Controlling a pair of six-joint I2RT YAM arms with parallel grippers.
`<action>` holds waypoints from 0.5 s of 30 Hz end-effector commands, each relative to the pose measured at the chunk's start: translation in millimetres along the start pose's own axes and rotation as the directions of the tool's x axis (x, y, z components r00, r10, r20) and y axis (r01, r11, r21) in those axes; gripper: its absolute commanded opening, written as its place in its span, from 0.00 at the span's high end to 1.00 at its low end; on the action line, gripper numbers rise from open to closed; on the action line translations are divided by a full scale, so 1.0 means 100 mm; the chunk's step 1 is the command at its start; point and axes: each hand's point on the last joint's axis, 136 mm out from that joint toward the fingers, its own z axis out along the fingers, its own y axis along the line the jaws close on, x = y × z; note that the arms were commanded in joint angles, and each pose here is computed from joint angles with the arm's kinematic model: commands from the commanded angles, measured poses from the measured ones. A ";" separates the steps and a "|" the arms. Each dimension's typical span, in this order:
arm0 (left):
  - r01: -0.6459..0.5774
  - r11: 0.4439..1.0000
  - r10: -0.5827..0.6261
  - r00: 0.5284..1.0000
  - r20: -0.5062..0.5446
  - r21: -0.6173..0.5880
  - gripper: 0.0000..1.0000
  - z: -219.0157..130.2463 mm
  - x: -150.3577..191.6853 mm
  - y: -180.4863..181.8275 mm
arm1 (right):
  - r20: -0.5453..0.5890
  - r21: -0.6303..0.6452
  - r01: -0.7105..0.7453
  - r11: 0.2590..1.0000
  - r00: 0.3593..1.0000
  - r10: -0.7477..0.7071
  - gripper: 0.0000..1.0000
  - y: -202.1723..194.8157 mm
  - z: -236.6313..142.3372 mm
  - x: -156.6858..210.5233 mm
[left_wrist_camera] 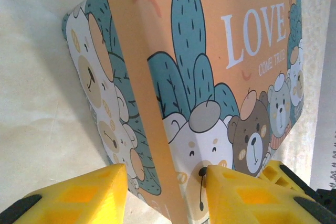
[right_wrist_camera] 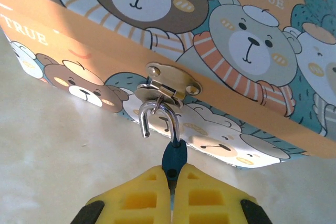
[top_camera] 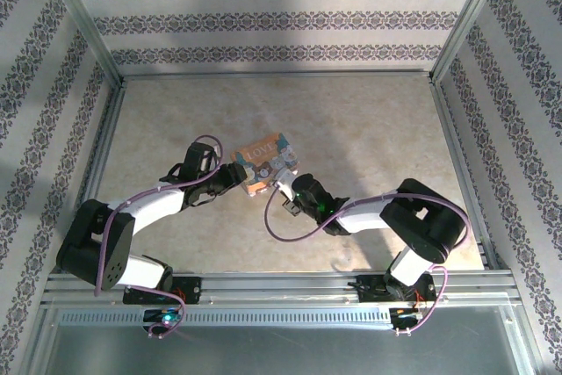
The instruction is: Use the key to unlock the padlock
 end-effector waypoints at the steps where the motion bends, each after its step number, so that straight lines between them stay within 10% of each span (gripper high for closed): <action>1: 0.023 1.000 -0.023 0.999 -0.029 0.003 0.57 0.05 0.12 0.04 | 0.082 -0.119 -0.187 0.975 0.977 0.198 1.00 0.08 -0.09 -0.28; 15: 0.043 0.999 -0.042 0.998 -0.053 0.019 0.57 0.21 0.22 0.05 | 0.098 -0.314 -0.556 0.770 0.787 0.609 1.00 0.04 -0.12 -0.49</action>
